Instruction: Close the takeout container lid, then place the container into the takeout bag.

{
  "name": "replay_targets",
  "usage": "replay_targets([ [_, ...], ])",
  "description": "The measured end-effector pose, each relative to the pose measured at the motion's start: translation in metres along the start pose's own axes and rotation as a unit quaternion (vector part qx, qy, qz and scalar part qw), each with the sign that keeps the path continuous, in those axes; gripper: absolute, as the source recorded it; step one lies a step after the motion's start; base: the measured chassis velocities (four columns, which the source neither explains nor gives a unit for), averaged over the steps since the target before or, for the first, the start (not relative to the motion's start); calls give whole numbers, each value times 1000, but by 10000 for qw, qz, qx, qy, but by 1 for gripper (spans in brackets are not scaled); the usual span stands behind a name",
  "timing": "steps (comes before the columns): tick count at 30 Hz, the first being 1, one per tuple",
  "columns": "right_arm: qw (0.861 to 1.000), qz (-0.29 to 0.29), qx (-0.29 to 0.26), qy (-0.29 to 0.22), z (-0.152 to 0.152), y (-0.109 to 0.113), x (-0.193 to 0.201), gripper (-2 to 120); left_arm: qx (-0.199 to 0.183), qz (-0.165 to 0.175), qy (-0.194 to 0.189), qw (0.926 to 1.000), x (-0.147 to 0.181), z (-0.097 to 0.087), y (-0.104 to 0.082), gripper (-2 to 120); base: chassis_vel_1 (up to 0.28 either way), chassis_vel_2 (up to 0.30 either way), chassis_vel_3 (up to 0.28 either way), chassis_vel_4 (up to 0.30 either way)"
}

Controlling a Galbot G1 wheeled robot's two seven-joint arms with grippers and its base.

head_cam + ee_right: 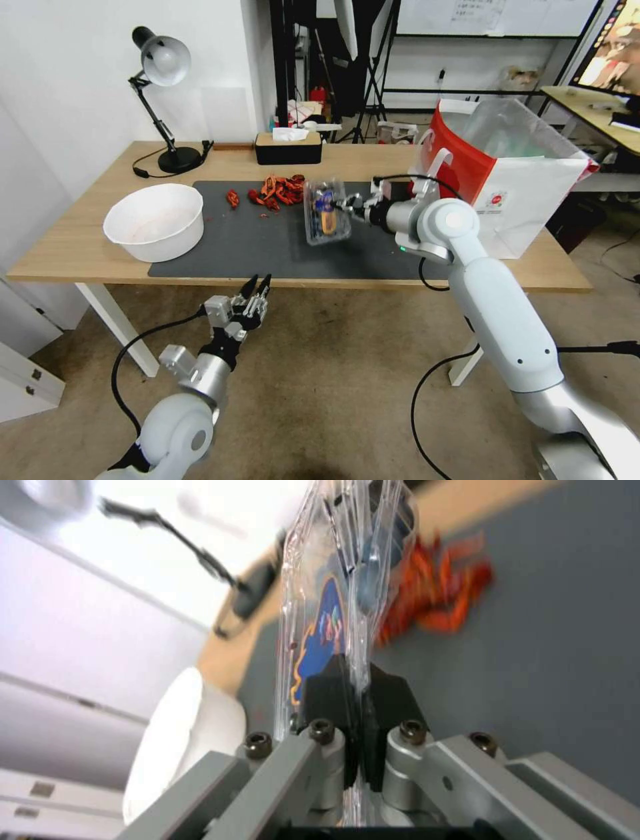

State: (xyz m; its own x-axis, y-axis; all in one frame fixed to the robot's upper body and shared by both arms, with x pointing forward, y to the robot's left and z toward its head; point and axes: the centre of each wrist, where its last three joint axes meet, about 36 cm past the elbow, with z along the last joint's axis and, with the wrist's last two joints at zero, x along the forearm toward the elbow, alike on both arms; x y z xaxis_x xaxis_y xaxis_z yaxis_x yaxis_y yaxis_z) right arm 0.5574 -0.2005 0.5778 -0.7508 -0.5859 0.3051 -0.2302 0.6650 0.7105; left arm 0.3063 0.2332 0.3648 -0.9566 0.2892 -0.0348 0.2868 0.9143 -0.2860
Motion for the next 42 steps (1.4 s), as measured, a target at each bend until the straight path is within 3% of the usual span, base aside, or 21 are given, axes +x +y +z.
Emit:
replay_targets([
  [5, 9984, -85, 318, -468, -8, 5, 12, 0, -214, -60, -28, 9997, 2, 7, 2, 61, 0, 0, 0, 0],
  [7, 9888, -123, 885, -1198, -18, 11, 28, 0, -347, -151, -25, 9993, 4, 13, 4, 72, 0, 0, 0, 0],
  [9, 9868, -129, 953, -1301, -19, 12, 31, 0, -362, -164, -24, 9992, 4, 14, 4, 74, 0, 0, 0, 0],
  [10, 9743, -75, 1286, -1850, -30, 15, 44, 0, -392, -217, -8, 9990, 5, 16, 6, 82, 0, 0, 0, 0],
  [12, 9595, 58, 1561, -2343, -41, 16, 57, 0, -398, -259, 1, 9989, 6, 19, 6, 89, 0, 0, 0, 0],
  [13, 9446, 189, 1747, -2773, -54, 14, 70, 0, -398, -292, 11, 9988, 6, 20, 7, 95, 0, 0, 0, 0],
  [14, 9446, 189, 1747, -2773, -54, 14, 70, 0, -398, -292, 11, 9988, 6, 20, 7, 95, 0, 0, 0, 0],
  [16, 9290, 331, 1898, -3159, -67, 12, 83, 0, -390, -318, 22, 9987, 7, 21, 6, 99, 0, 0, 0, 0],
  [17, 9148, 486, 2041, -3453, -78, 11, 94, 0, -385, -329, 30, 9987, 7, 22, 6, 99, 0, 0, 0, 0],
  [18, 9148, 486, 2041, -3453, -78, 11, 94, 0, -385, -329, 30, 9987, 7, 22, 6, 99, 0, 0, 0, 0],
  [19, 9025, 622, 2171, -3667, -86, 7, 101, 0, -380, -335, 34, 9987, 7, 22, 6, 100, 0, 0, 0, 0],
  [20, 8993, 662, 2205, -3719, -88, 6, 103, 0, -378, -336, 35, 9987, 7, 23, 6, 100, 0, 0, 0, 0],
  [21, 8804, 891, 2380, -4004, -102, -2, 115, 0, -357, -347, 35, 9988, 7, 23, 6, 100, 0, 0, 0, 0],
  [22, 8804, 891, 2380, -4004, -102, -2, 115, 0, -357, -347, 35, 9988, 7, 23, 6, 100, 0, 0, 0, 0],
  [25, 8608, 1201, 2476, -4282, -121, -14, 134, 0, -286, -371, 30, 9989, 6, 23, 4, 100, 0, 0, 0, 0],
  [36, 8552, 1776, 2419, -4225, -108, -48, 157, 0, -220, -393, 38, 9990, 5, 23, 1, 100, 0, 0, 0, 0],
  [42, 8644, 1838, 2296, -4078, -94, -54, 155, 18, -242, -342, 50, 9991, 2, 18, 1, 100, 0, 0, 0, 0],
])
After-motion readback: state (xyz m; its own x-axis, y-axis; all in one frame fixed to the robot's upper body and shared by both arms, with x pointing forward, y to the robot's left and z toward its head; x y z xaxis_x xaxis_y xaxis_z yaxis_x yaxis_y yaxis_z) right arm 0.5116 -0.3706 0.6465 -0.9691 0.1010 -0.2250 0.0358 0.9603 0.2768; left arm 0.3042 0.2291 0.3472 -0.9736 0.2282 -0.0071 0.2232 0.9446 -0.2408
